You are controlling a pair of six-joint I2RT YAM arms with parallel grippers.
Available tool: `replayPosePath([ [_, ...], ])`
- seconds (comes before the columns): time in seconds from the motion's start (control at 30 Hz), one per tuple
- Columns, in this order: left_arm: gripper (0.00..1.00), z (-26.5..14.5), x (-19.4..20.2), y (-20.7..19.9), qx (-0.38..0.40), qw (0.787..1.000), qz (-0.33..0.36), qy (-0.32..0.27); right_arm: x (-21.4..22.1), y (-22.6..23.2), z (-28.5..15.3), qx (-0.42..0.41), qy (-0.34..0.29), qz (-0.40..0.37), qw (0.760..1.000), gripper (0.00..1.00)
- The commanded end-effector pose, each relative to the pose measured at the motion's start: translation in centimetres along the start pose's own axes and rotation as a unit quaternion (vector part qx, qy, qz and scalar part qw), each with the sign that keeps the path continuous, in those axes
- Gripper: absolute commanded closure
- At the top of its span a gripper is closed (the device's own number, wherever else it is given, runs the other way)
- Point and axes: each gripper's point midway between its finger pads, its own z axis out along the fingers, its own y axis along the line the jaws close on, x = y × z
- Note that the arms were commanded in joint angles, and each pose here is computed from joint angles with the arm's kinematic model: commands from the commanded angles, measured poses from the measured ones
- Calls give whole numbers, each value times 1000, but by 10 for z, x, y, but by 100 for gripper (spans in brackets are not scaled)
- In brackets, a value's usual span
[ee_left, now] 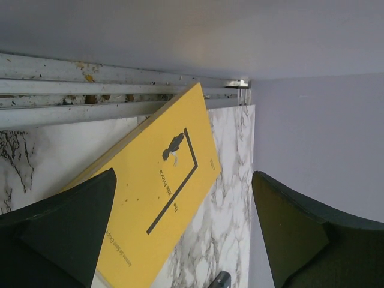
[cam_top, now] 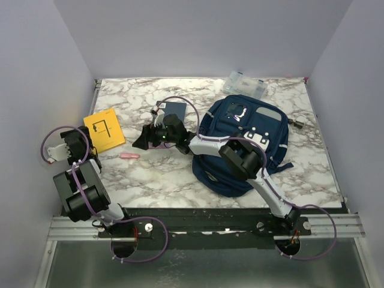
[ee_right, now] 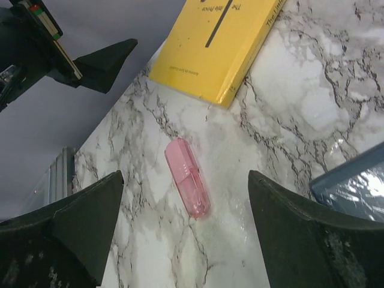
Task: Pack the student bag
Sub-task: Adjust the book at the center of the board.
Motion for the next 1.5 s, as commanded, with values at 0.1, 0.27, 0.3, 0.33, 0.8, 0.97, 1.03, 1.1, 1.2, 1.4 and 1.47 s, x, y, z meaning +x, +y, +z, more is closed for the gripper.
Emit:
replayPosePath([
  [0.1, 4, 10, -15, 20, -9, 992, -111, -58, -26, 32, -28, -23, -7, -8, 1000, 13],
  [0.27, 6, 13, -2, 43, -26, 986, -161, -45, -29, 41, -43, -16, 7, -30, 999, 14],
  [0.3, 8, 13, 1, 41, -17, 986, -163, -39, -32, 43, -47, -12, 4, -36, 999, 14],
  [0.33, 9, 15, 6, 40, -18, 986, -163, -29, -33, 42, -50, -8, 3, -42, 999, 14],
  [0.8, 27, 5, 77, -8, 54, 988, -106, 102, -38, 7, -50, 43, -5, -20, 999, 14],
  [0.97, 39, -3, 105, -22, 73, 981, -85, 161, -45, -12, -45, 64, -8, -6, 998, 14],
  [1.03, 42, -10, 108, -31, 89, 981, -62, 161, -49, -18, -47, 70, -14, 4, 997, 14],
  [1.1, 42, -17, 110, -35, 90, 984, -28, 153, -52, -23, -49, 75, -19, 13, 997, 14],
  [1.2, 38, -23, 117, -46, 78, 985, 51, 146, -56, -31, -55, 81, -29, 30, 996, 14],
  [1.4, 31, -20, 116, -84, 104, 965, 191, 146, -58, -46, -61, 87, -31, 46, 995, 14],
  [1.47, 28, -13, 117, -95, 97, 951, 249, 155, -57, -47, -62, 85, -30, 42, 995, 14],
])
